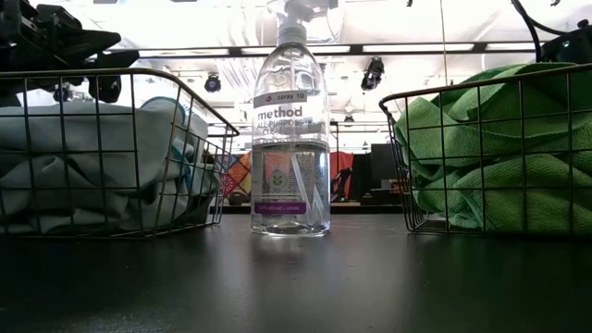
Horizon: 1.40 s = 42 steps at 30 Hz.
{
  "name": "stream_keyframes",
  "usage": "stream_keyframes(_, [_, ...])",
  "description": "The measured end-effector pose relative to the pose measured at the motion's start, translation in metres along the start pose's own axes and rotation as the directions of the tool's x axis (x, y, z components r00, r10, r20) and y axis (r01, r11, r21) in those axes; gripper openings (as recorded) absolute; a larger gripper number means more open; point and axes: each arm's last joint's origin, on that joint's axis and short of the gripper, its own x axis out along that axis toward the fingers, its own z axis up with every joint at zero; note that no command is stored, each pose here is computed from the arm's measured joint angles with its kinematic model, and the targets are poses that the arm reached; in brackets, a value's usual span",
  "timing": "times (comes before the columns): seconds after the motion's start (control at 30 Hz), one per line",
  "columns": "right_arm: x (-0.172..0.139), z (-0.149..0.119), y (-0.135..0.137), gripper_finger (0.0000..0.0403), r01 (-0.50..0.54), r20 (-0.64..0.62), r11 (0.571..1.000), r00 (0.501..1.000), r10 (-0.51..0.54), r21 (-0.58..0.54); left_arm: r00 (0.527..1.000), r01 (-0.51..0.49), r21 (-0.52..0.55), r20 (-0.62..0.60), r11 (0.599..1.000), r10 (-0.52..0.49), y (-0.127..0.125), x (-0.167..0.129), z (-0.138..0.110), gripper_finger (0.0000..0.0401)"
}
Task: Sort microfiber towel by color & place in baskets
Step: Return to Home Position
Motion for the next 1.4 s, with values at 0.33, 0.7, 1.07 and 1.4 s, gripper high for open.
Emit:
stream_keyframes(0.33, [0.0000, -0.0001, -0.0001, 0.0160, 0.001, -0.001, 1.000, 1.000, -0.001, 0.000, 1.000, 0.000, 0.000, 0.000, 1.000, 0.000, 0.0000, 0.0000, 0.0000, 0.0185])
stream_keyframes(0.7, [0.0000, -0.0001, -0.0001, 0.0160, 0.000, 0.000, 1.000, 1.000, 0.000, 0.000, 1.000, 0.000, 0.002, 0.000, 1.000, 0.000, 0.0000, 0.0000, 0.0000, 0.0185])
stream_keyframes(1.07, [0.0000, 0.0000, -0.0001, 0.0160, 0.001, 0.000, 1.000, 1.000, -0.001, 0.000, 1.000, -0.025, 0.104, 0.013, 0.994, 0.024, 0.0007, 0.0000, 0.0004, 0.0185])
stream_keyframes(1.4, [0.0000, 0.0000, 0.0000, 0.0160, 0.000, 0.000, 1.000, 1.000, 0.000, 0.000, 1.000, -0.025, 0.102, 0.013, 0.994, 0.024, 0.0007, 0.0000, 0.0004, 0.0185])
